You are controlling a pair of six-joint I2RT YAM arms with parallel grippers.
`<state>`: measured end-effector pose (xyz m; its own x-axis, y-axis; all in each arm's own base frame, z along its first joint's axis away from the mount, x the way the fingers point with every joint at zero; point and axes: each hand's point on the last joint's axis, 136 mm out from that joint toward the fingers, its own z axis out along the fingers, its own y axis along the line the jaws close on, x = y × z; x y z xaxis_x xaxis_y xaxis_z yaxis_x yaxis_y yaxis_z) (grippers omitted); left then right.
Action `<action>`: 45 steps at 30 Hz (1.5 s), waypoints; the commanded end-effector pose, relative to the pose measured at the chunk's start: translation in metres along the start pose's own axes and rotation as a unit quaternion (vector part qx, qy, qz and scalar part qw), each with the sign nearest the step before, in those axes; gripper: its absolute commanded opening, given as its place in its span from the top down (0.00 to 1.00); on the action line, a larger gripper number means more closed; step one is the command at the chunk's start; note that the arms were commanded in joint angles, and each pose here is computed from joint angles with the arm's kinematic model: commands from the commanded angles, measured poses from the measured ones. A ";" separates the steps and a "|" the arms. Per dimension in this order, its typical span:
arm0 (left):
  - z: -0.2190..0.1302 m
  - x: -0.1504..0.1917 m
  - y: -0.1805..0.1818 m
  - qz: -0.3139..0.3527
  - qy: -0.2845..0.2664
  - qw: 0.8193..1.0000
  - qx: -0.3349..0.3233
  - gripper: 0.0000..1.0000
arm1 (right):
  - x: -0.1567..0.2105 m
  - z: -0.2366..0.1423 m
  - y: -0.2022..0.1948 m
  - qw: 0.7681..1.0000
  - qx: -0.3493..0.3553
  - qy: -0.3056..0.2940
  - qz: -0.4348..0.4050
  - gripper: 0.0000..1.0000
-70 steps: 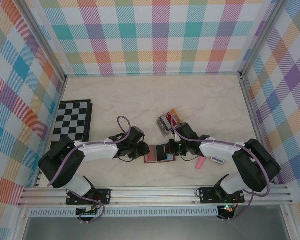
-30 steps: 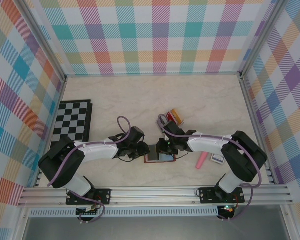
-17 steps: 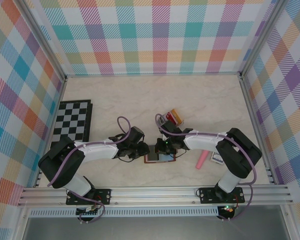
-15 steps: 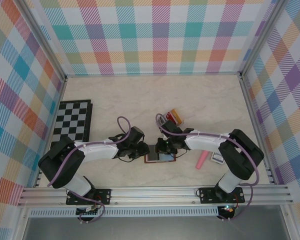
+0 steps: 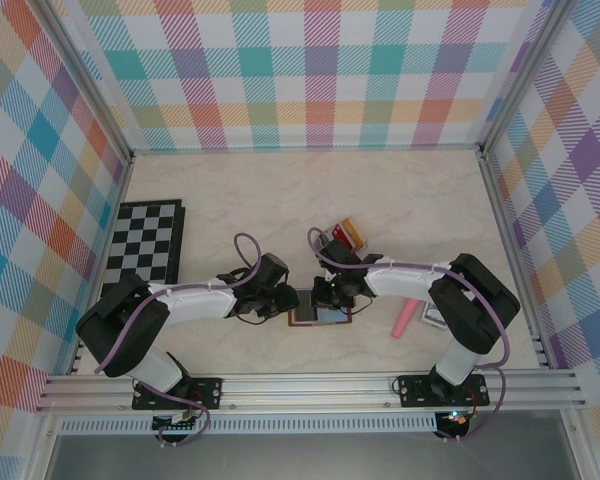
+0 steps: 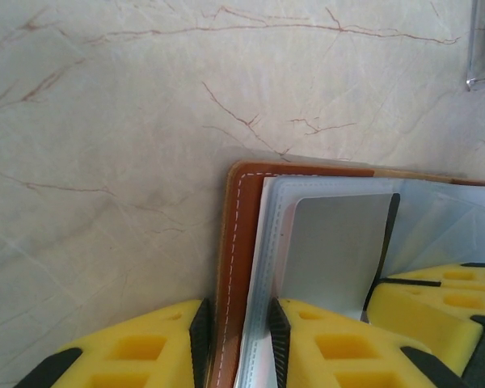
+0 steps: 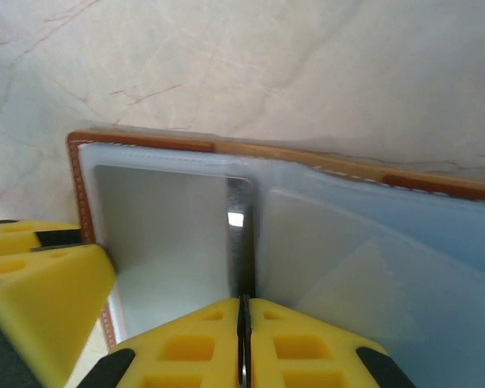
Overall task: Put the credit cards into the card holder
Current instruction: Insert the credit card into the card slot, then move the card holder to the bottom-center of the table, then pick up the credit card from the storage box.
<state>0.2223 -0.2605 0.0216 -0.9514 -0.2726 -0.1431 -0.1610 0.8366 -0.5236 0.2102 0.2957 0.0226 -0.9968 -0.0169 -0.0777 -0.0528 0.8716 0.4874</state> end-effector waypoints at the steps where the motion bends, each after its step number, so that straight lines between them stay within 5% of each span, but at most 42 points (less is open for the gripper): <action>1: 0.005 0.009 0.001 0.007 0.013 1.000 0.001 0.71 | 0.002 0.003 0.025 0.999 -0.048 0.015 -0.016 0.90; 8: 0.006 0.010 0.015 0.003 0.013 0.999 -0.029 0.72 | -0.004 -0.020 -0.015 0.998 0.063 -0.027 -0.017 0.83; 25: 0.015 0.018 0.036 0.001 0.020 0.998 -0.059 0.74 | 0.000 -0.043 -0.081 0.979 0.198 -0.027 -0.030 0.82; 33: -0.002 0.006 0.010 0.015 0.000 1.000 -0.021 0.71 | -0.032 -0.091 -0.034 0.980 0.151 -0.092 -0.090 0.63; 40: -0.030 -0.012 -0.008 0.027 -0.042 0.999 -0.012 0.67 | -0.068 -0.142 -0.037 0.966 0.186 -0.147 -0.103 0.44; 45: -0.040 -0.024 -0.020 0.030 -0.065 0.997 -0.004 0.63 | -0.096 -0.159 -0.049 0.977 0.135 -0.156 -0.050 0.31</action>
<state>0.2324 -0.2507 0.0555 -0.9268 -0.2911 -0.2372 -0.1335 0.8459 -0.5164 0.2937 0.1871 0.1381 -0.9081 -0.0113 -0.4187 -0.0968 0.9782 0.1836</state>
